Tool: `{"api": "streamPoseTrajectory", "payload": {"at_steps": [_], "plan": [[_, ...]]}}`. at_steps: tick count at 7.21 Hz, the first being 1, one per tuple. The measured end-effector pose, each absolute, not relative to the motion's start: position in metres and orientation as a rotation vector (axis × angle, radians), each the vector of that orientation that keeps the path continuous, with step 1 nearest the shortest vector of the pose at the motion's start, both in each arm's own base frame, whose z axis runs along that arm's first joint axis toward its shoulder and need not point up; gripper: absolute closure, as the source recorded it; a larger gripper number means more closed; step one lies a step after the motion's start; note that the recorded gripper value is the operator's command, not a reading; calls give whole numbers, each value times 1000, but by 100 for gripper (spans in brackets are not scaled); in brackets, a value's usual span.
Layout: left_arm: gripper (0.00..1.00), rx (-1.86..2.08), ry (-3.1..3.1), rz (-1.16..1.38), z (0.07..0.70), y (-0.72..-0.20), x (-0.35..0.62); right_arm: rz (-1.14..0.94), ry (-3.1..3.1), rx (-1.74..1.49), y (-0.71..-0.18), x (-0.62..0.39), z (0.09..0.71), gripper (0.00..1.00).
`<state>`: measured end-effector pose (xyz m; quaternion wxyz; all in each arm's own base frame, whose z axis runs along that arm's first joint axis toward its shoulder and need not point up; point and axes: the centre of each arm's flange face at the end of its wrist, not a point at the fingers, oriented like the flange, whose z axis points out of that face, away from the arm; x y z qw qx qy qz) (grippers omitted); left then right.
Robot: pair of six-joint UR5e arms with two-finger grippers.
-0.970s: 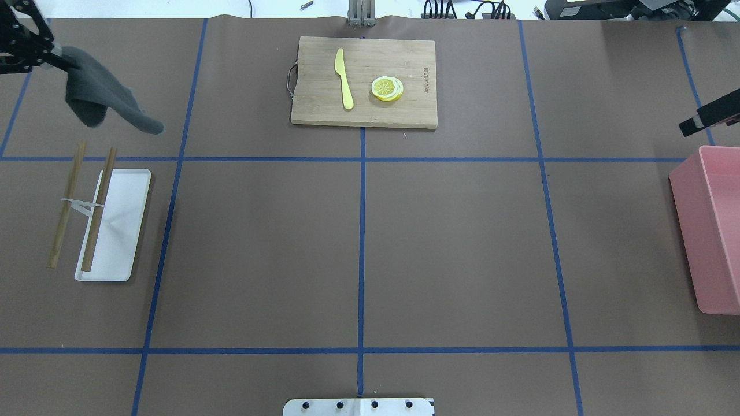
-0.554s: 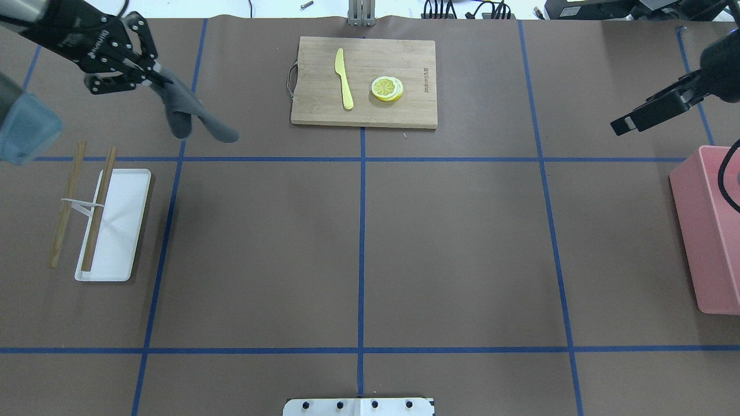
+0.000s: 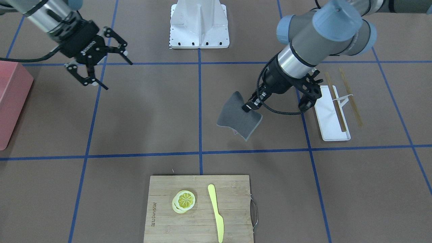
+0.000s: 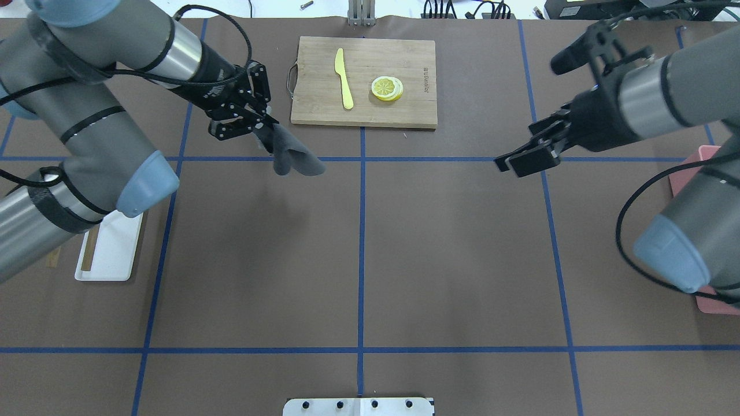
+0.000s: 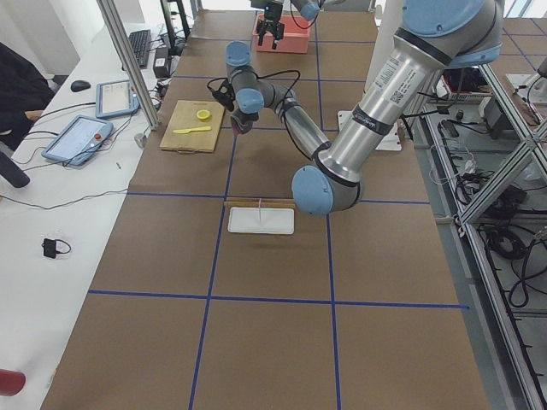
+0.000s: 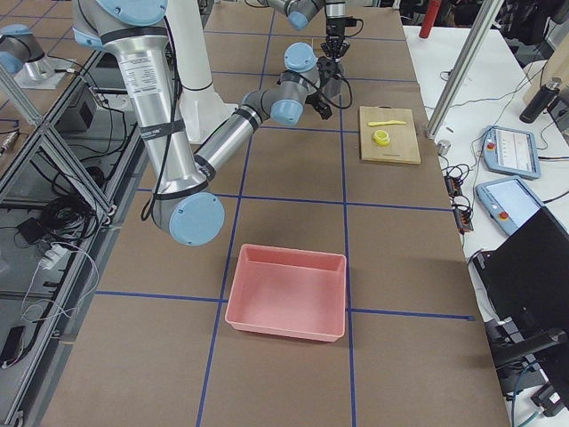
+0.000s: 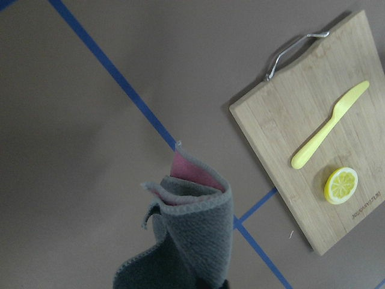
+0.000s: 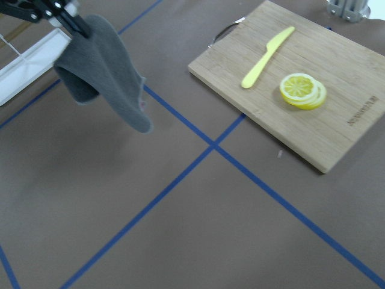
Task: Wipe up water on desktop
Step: 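Grasp the cloth's hanging end with the right gripper while the left gripper holds it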
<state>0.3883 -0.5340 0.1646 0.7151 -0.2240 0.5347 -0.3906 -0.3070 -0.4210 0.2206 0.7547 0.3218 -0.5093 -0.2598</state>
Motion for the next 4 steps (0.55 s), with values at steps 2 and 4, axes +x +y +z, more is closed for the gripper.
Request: {"api": "streamPoseTrajectory", "payload": {"at_steps": [2, 4], "plan": [[100, -561, 1175, -853, 125, -512, 423, -569, -1151, 765, -381, -364, 203, 0], [100, -625, 1171, -820, 95, -483, 456, -577, -1165, 780, -365, -384, 198, 0]]}}
